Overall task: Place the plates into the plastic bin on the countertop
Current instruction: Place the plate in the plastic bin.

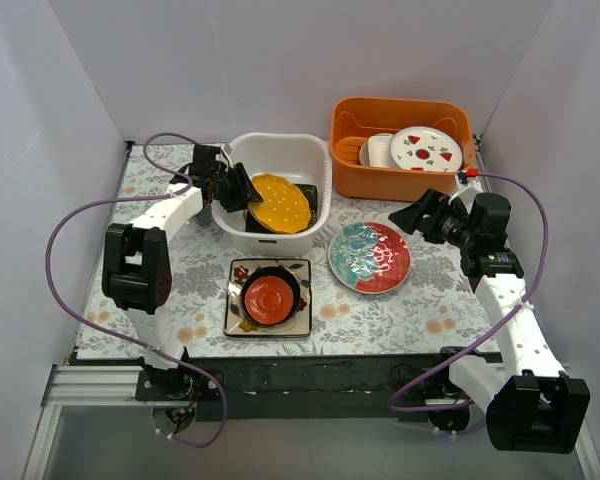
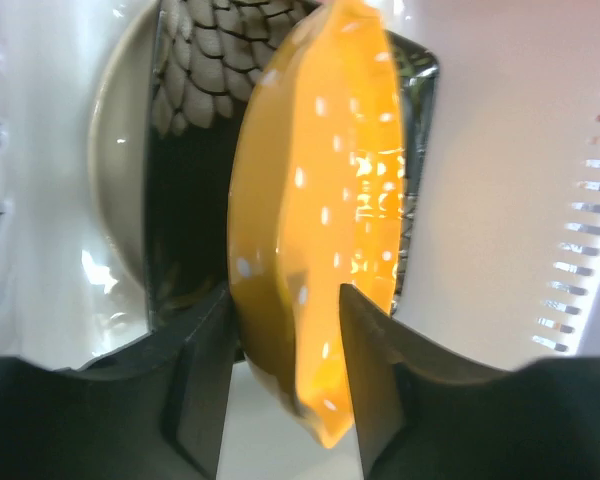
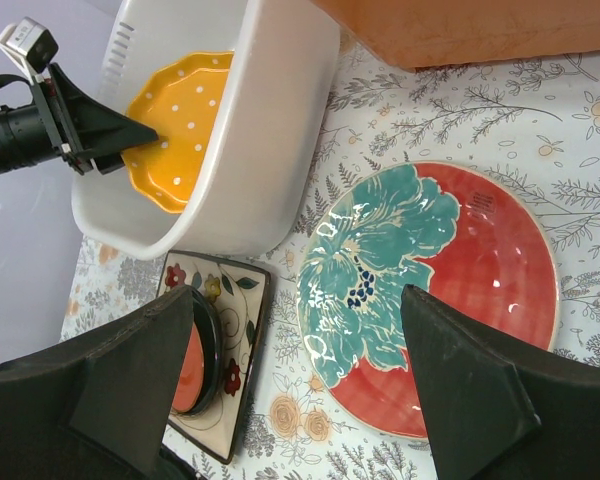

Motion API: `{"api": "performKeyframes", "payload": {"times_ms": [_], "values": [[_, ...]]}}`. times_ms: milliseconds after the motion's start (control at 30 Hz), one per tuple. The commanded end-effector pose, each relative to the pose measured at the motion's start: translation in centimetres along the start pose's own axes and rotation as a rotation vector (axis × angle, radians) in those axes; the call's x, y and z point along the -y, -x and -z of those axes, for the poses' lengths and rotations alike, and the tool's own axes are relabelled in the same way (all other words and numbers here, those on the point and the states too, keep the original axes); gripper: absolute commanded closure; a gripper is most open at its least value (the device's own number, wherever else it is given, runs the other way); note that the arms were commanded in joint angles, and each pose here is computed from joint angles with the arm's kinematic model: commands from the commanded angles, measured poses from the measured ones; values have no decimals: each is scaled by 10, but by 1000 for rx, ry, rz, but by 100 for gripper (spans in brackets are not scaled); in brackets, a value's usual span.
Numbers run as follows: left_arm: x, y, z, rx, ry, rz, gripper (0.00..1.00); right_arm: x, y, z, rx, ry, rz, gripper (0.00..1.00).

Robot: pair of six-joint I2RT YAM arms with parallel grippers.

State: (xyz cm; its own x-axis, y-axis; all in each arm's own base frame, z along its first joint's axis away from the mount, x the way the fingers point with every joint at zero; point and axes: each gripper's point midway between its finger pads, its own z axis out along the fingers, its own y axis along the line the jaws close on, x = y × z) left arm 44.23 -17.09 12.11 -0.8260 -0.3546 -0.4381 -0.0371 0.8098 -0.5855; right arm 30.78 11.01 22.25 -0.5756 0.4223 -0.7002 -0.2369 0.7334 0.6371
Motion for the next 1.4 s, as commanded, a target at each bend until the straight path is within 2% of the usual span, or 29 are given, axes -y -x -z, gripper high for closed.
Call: {"api": "performKeyframes", "payload": {"times_ms": [0, 167, 267, 567, 667, 733, 900, 1067, 1367], "values": [[32, 36, 27, 111, -69, -62, 51, -4, 3, -1, 8, 23, 24, 9], [32, 34, 27, 96, -66, -64, 32, -6, 3, 0, 10, 27, 27, 9], [30, 35, 30, 97, -43, -57, 25, -6, 3, 0, 8, 26, 27, 9], [26, 38, 41, 127, 5, -54, 14, 7, -7, -1, -15, -13, 37, 9], [25, 38, 42, 127, 17, -63, 4, 22, -20, -2, -47, -62, 46, 9], [20, 40, 43, 135, 47, -73, 2, 35, -29, -1, -66, -108, 52, 9], [19, 39, 45, 129, 52, -86, 2, 66, -55, 2, -113, -213, 41, 8], [36, 37, 51, 119, -21, -104, 2, 93, -71, 5, -152, -287, 14, 8], [69, 39, 69, 135, -137, -158, 2, 118, -88, 9, -188, -284, -81, 9]]}}
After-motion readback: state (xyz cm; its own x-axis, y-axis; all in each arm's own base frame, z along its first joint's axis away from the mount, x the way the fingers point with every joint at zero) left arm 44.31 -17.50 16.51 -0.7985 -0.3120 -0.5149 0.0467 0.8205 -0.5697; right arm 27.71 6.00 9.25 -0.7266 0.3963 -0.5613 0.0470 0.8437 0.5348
